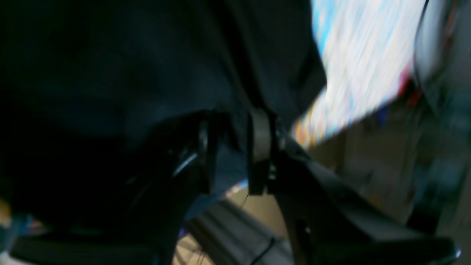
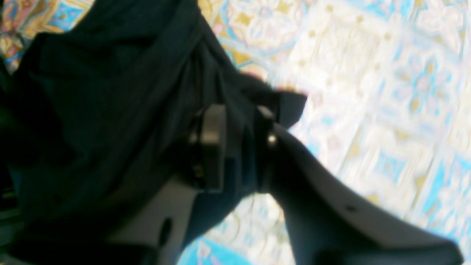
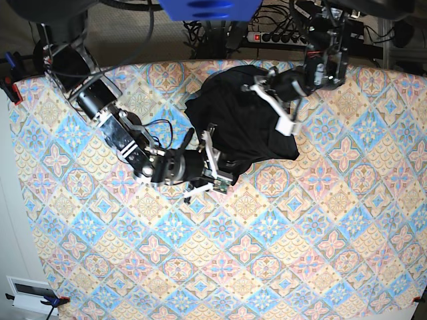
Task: Layout the t-shirt on the table in an organized manner, then fold the t-shirt properly
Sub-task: 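Pull the bundle hem with the right gripper while the left gripper holds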
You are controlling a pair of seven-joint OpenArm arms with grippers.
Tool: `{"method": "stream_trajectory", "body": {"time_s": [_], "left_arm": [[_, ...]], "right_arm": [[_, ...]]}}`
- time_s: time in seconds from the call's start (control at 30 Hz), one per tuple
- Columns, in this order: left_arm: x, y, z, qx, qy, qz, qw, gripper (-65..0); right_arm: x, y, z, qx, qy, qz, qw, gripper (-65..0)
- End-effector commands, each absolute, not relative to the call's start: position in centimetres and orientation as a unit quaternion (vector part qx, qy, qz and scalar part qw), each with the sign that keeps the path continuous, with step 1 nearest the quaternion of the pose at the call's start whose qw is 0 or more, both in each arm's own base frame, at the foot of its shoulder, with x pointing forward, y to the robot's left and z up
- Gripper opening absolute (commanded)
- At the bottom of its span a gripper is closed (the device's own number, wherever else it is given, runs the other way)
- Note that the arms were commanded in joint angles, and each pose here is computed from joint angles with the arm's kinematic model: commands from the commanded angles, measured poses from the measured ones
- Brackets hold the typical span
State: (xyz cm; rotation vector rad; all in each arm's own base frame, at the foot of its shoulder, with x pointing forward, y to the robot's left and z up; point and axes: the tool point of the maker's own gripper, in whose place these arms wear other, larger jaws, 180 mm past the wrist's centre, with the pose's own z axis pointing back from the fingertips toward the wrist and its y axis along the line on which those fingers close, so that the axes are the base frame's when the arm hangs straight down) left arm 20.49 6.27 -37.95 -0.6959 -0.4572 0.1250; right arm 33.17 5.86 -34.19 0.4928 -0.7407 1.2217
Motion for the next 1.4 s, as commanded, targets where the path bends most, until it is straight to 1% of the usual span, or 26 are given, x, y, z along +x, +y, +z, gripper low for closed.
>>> {"method": "stream_trajectory", "body": {"time_s": [0.0,0.07,0.17,0.3,0.37,0.5,0.57,0.63,0.73,0.83,0.9,0.97,1.03,1.1,1.23,1.37], "left_arm": [[20.9,6.6,-37.1,-0.351,-0.236,0.072,0.903,-51.9],[21.0,7.5,-37.3,-0.351,-0.237,0.093,0.901,-51.9],[21.0,8.2,-37.8,-0.351,-0.232,0.111,0.900,-51.9],[20.8,8.1,-38.0,-0.352,-0.228,0.111,0.901,-51.9],[20.8,8.1,-38.0,-0.352,-0.229,0.112,0.901,-51.9],[21.0,8.1,-37.9,-0.352,-0.231,0.112,0.900,-51.9],[21.0,8.2,-37.8,-0.352,-0.232,0.112,0.900,-51.9],[21.1,8.2,-37.8,-0.352,-0.233,0.111,0.900,-51.9],[21.1,8.2,-37.8,-0.352,-0.233,0.111,0.900,-51.9],[21.1,8.3,-37.9,-0.349,-0.233,0.111,0.901,-51.9],[21.1,8.3,-37.9,-0.349,-0.233,0.111,0.901,-51.9],[21.2,8.3,-37.9,-0.349,-0.234,0.110,0.901,-51.9],[21.2,8.3,-37.9,-0.349,-0.234,0.110,0.901,-51.9],[21.2,8.3,-37.9,-0.348,-0.234,0.111,0.901,-51.9],[21.2,8.3,-37.9,-0.348,-0.234,0.111,0.901,-51.9],[21.2,8.3,-37.9,-0.348,-0.234,0.111,0.901,-51.9]], "right_arm": [[33.9,7.0,-32.8,0.233,-0.353,0.557,0.715,-47.1],[34.1,7.6,-33.3,0.232,-0.342,0.563,0.715,-45.3],[34.3,8.4,-34.4,0.228,-0.324,0.571,0.719,-45.1],[34.0,11.3,-34.4,0.244,-0.319,0.578,0.711,-44.8],[34.5,10.9,-35.6,0.225,-0.309,0.580,0.719,-44.8],[36.1,7.6,-39.1,0.147,-0.278,0.594,0.740,-44.8],[36.6,6.3,-40.2,0.122,-0.265,0.597,0.747,-44.8],[36.5,6.1,-40.6,0.124,-0.260,0.598,0.748,-44.8],[35.8,6.3,-40.6,0.138,-0.252,0.617,0.733,-44.8],[35.5,6.3,-40.7,0.142,-0.248,0.623,0.728,-45.3],[35.5,6.4,-40.7,0.143,-0.249,0.622,0.728,-48.0],[35.7,6.3,-40.5,0.145,-0.253,0.617,0.731,-55.8],[36.8,6.0,-39.6,0.150,-0.270,0.597,0.741,-65.0],[38.0,5.7,-38.3,0.153,-0.291,0.576,0.749,-64.3],[40.2,5.3,-35.1,0.158,-0.342,0.543,0.750,-65.0],[40.4,4.3,-34.8,0.173,-0.358,0.504,0.766,-65.0]]}}
